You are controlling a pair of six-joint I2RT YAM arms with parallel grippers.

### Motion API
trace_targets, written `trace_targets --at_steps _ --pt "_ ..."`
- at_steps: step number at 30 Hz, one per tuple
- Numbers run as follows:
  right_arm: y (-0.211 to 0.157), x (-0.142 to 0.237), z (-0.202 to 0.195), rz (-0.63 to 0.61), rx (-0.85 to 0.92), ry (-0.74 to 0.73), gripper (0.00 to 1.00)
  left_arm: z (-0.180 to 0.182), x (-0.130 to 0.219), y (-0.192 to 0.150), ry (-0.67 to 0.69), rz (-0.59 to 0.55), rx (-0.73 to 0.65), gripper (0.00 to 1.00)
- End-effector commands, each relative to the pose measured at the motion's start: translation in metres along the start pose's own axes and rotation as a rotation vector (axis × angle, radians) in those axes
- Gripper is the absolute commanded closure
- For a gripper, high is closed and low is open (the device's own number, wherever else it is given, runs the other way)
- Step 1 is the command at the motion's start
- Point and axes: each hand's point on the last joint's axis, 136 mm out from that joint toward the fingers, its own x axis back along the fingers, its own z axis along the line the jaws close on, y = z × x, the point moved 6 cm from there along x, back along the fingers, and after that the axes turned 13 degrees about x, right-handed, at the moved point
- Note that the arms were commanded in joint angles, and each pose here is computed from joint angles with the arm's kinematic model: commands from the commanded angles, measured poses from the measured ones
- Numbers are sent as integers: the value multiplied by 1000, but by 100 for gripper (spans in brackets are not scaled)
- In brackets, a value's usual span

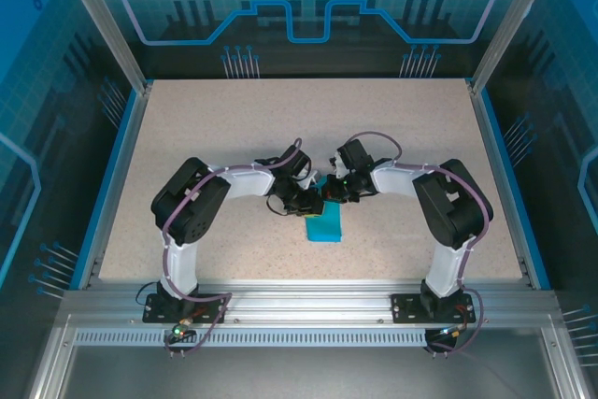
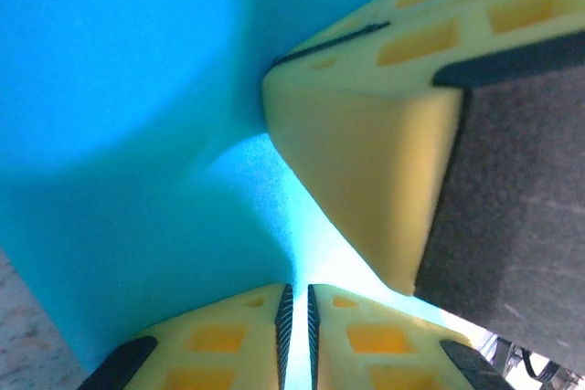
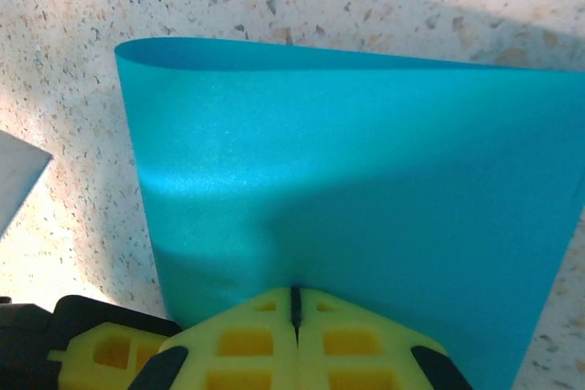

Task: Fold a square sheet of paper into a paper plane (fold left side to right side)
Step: First fold the square sheet of paper in half at the center of the table.

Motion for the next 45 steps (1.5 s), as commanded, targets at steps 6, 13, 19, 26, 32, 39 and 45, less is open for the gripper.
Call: trace_targets --at_steps 6,13,19,26,32,39,45 --pt "-27 -12 -34 119 -103 -113 96 32 -5 -37 105 65 42 82" --pt "-28 -14 -37 130 -110 -117 96 33 0 -53 94 76 20 82" --pt "-29 -16 -38 135 -112 -119 96 33 1 -71 94 100 -15 82" --pt "-30 -16 -39 138 -112 -121 97 43 0 -87 115 116 -5 82" --pt "-30 -16 -38 139 -108 -119 96 49 1 -97 108 114 9 82" --pt "-31 -17 -39 144 -108 -122 96 43 10 -106 79 113 -22 82" --pt "-31 -17 -38 146 -103 -117 96 24 28 -101 54 73 -64 81"
